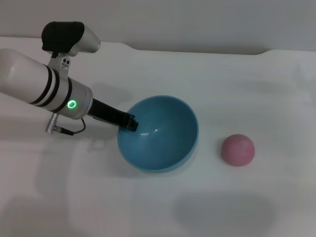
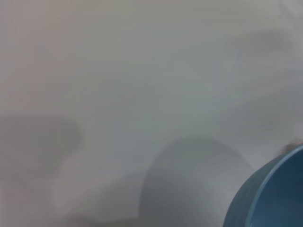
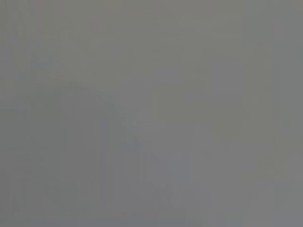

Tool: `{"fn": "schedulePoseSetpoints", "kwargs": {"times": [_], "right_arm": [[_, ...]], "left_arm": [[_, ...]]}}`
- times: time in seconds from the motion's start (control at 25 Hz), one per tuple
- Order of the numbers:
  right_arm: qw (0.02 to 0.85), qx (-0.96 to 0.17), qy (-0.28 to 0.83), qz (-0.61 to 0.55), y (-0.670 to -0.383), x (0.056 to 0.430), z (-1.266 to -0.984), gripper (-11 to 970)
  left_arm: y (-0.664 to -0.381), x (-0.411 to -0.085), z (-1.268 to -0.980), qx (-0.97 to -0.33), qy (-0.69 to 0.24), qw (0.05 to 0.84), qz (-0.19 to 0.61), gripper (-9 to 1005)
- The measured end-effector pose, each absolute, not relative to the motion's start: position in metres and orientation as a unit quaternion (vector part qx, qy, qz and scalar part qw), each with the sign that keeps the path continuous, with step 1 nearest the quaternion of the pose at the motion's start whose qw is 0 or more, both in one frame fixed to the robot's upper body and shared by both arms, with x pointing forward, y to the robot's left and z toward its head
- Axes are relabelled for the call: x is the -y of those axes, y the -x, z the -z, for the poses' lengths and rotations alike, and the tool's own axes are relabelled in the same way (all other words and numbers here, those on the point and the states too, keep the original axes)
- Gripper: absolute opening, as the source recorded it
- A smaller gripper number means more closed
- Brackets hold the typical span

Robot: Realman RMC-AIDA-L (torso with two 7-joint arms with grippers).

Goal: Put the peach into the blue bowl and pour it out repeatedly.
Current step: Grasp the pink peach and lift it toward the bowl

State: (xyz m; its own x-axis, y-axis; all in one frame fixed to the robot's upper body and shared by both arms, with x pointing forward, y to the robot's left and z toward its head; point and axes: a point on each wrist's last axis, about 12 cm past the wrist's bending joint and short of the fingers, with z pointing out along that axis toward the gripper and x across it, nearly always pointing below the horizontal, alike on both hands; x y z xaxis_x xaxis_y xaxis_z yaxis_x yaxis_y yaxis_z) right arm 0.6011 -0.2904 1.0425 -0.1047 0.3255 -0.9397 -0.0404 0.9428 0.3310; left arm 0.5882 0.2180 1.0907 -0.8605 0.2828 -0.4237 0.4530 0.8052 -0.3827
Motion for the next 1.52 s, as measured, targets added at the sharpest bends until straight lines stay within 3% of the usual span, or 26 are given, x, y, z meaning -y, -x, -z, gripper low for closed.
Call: {"fn": "schedulePoseSetpoints", "kwargs": {"times": [0.08,0.44,0.88,1.16,1.52], "right_arm": [[0.617,-0.755,-0.103,-0.196,-0.618,0.284,-1.049,743],[0.456,-0.833,-0.039,-0.311,-0.642,0.276,-1.082,743],[0.242,-0.921,0.155,-0.262,-0.652,0.241,-1.124,743],[0.168,-0.933,0.224,-0.227,-0.646,0.207,-1.124,743],[0.102,-0.943,0.254,-0.188,-0.628,0.192,-1.107,742]], "left_arm": [[-0.589,-0.218,-1.091,-0.934,-0.197,0.177,0.242,-2],[-0.587,-0.215,-1.089,-0.934,-0.204,0.172,0.237,-1],[-0.588,-0.215,-1.089,-0.933,-0.21,0.18,0.232,-1],[-0.589,-0.216,-1.09,-0.933,-0.21,0.182,0.231,-2],[-0.59,-0.214,-1.091,-0.931,-0.215,0.187,0.226,-1]]}}
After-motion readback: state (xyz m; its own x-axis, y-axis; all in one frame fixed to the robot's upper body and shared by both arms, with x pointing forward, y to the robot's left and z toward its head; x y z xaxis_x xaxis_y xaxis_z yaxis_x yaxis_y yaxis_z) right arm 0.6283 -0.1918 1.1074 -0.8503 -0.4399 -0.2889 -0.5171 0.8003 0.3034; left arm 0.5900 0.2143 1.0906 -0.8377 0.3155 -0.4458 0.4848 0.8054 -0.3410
